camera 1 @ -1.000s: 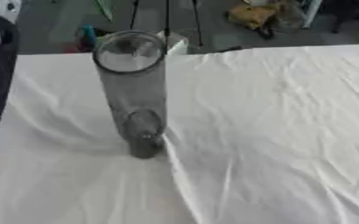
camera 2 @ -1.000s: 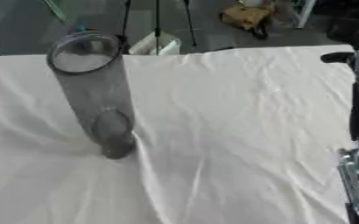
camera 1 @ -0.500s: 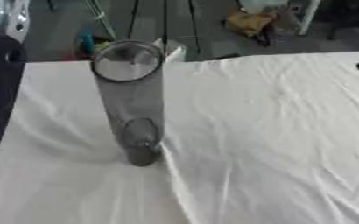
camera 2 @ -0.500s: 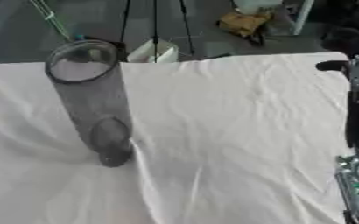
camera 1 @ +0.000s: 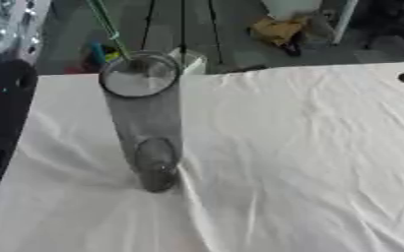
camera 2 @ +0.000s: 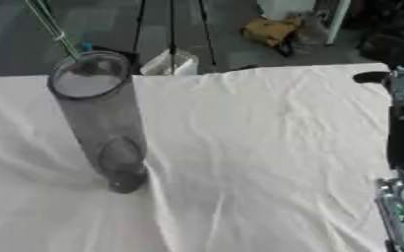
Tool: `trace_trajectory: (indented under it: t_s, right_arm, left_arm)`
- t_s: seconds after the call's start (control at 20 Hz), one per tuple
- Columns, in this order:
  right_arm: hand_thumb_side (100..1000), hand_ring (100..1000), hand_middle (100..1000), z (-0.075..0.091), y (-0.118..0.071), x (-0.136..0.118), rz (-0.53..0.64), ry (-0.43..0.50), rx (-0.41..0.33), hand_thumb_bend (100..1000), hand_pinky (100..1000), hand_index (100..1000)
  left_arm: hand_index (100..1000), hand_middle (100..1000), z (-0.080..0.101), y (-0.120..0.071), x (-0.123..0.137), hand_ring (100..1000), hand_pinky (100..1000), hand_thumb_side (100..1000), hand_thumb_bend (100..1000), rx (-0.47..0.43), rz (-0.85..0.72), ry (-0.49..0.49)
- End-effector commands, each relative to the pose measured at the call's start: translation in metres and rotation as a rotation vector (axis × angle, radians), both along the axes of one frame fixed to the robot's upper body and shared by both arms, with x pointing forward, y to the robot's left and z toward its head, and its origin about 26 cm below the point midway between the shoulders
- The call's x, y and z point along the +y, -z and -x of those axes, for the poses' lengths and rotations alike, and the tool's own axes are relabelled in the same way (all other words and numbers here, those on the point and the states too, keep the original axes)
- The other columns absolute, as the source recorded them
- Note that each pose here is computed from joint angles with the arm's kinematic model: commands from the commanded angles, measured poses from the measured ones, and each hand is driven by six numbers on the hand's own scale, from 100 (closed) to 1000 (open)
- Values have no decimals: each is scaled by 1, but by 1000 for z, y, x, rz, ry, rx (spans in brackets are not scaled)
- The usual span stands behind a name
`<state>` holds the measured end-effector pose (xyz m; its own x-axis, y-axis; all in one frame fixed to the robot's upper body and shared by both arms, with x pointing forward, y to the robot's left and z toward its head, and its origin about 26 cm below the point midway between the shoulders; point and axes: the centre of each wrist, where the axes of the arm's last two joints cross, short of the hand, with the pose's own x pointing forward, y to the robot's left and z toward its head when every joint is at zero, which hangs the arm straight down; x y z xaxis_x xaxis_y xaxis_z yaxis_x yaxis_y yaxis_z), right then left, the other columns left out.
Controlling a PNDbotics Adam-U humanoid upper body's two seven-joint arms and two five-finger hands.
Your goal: Arrange flowers into the vase.
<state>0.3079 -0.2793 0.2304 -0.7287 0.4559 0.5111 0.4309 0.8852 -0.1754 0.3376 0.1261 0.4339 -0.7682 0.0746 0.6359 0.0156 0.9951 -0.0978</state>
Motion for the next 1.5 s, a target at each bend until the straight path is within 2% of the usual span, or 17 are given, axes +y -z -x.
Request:
trace_trajectory:
  t_s: [0.05,0.55,1.5]
  right_arm:
    - [1000,764,627,3,-8,0,4,-7,-31,100,593,768]
    - [1000,764,626,3,-9,0,0,-5,-36,100,593,767]
    - [1000,765,625,3,-10,0,-6,-6,-42,100,592,766]
  left_arm:
    - [110,100,3,-4,-2,100,100,808,100,-21,-14,2]
    - [110,100,-2,5,-2,100,100,811,100,-16,-25,13]
    - [109,100,-19,24,-5,100,100,827,100,46,-55,7]
